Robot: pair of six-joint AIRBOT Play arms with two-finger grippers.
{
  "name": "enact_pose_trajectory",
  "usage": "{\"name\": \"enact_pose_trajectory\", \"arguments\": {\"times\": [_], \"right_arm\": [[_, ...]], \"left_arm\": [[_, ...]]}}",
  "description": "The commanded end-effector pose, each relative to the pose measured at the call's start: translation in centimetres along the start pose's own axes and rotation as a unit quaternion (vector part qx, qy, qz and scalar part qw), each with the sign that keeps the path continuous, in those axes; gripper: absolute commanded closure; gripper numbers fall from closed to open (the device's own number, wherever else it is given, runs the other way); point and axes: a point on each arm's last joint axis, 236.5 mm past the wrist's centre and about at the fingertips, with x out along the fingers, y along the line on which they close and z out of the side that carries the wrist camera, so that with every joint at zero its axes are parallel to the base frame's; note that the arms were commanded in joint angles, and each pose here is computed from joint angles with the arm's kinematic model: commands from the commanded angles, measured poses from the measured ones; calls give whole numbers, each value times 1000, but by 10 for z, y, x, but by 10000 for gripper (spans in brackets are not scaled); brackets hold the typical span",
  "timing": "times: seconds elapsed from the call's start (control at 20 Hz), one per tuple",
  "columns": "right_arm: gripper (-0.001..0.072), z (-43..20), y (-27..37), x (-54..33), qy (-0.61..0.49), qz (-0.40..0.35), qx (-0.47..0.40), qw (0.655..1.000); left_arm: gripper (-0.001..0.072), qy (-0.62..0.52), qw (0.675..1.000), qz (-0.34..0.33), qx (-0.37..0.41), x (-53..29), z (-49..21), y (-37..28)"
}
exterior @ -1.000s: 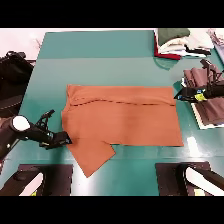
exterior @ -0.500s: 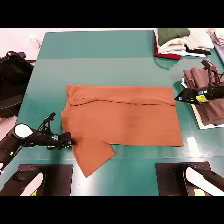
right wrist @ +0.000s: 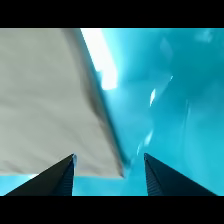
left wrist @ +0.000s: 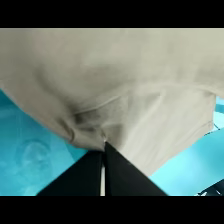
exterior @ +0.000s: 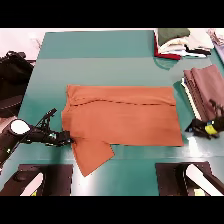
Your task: Fold the shirts.
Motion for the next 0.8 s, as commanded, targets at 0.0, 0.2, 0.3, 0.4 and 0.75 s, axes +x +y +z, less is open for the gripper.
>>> {"name": "enact_pose_trajectory", "arguments": {"times": [0.0, 0.2, 0.3, 0.4, 0.75], "right_arm": [[272, -42, -19, 36, 60, 22, 72, 995], [287, -34, 16, 48, 63, 107, 83, 989], [472, -25, 33, 46, 51, 149, 70, 985], [670, -25, 36, 43, 45, 151, 57, 986], [696, -14, 37, -12, -39, 43, -64, 996]], "left_arm": [[683, -3, 1000, 2, 7, -2, 2, 0], [683, -4, 1000, 3, 7, -2, 3, 0], [684, -9, 1000, 7, 19, -4, 6, 1], [685, -13, 999, 15, 35, -13, 12, -3], [685, -46, 994, 55, 78, -71, -2, -17]]}}
